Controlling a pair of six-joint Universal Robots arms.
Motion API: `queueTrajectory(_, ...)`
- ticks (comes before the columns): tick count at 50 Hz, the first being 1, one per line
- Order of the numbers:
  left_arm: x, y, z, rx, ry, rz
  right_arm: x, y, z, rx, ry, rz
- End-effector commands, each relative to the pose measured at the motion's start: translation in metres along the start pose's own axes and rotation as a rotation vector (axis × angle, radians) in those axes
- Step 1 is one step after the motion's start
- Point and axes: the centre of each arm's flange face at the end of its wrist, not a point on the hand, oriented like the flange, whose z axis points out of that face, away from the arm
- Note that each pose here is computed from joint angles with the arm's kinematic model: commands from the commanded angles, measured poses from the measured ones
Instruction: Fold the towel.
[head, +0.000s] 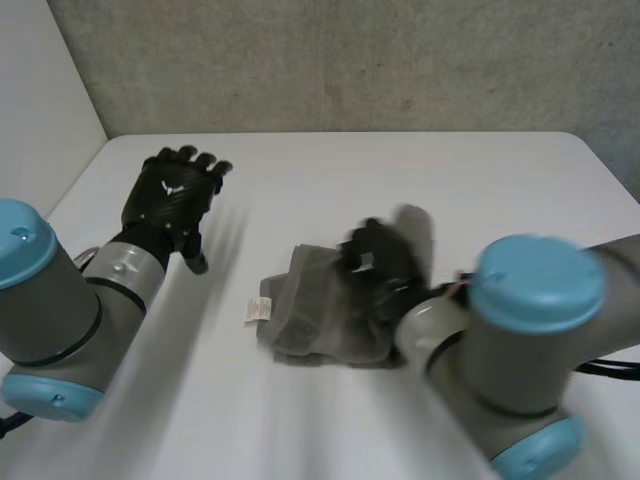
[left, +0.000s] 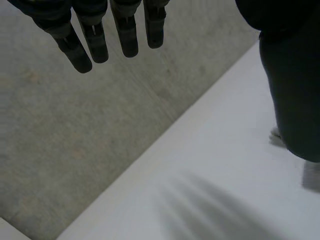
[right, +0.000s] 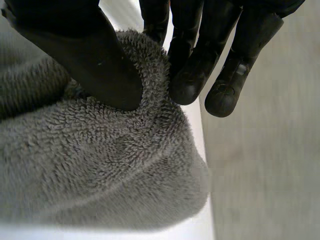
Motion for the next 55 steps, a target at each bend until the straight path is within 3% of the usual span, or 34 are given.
queueTrajectory(1,-0.013,-0.024,-0.004,0.073,-0.034,-0.11,-0.07,-0.051,0.002,0.255,-0.17,-0.196)
queueTrajectory(10,-0.018,-0.028,-0.004,0.085,-0.045,-0.161,-0.092,-0.044,0.006,0.25,-0.234,-0.125)
queueTrajectory(13,-0.018,-0.027,-0.004,0.083,-0.046,-0.162,-0.067,-0.047,0.009,0.245,-0.179,0.007)
queueTrajectory(15,-0.017,-0.025,-0.002,0.077,-0.043,-0.162,-0.032,-0.042,0.01,0.22,-0.115,0.183)
queueTrajectory(16,-0.017,-0.025,-0.002,0.077,-0.043,-0.162,-0.032,-0.042,0.01,0.22,-0.115,0.184)
queueTrajectory(18,-0.016,-0.027,-0.001,0.082,-0.041,-0.161,-0.005,-0.035,0.007,0.196,-0.067,0.364)
queueTrajectory(24,-0.011,-0.027,0.0,0.083,-0.027,-0.165,0.03,-0.028,-0.005,0.189,0.001,0.562)
queueTrajectory(26,-0.005,-0.027,0.002,0.077,-0.007,-0.17,0.048,-0.005,-0.008,0.131,0.042,0.643)
queueTrajectory(32,0.023,-0.03,0.001,0.072,0.075,-0.197,0.053,0.017,-0.009,0.04,0.041,0.691)
queueTrajectory(40,0.084,0.007,-0.008,-0.138,0.247,-0.234,0.03,0.044,0.003,-0.085,-0.029,0.741)
queueTrajectory(43,0.098,0.027,-0.01,-0.211,0.259,-0.218,0.017,0.052,0.008,-0.128,-0.066,0.764)
queueTrajectory(55,0.1,0.044,-0.008,-0.27,0.214,-0.201,-0.011,0.07,0.022,-0.263,-0.167,0.851)
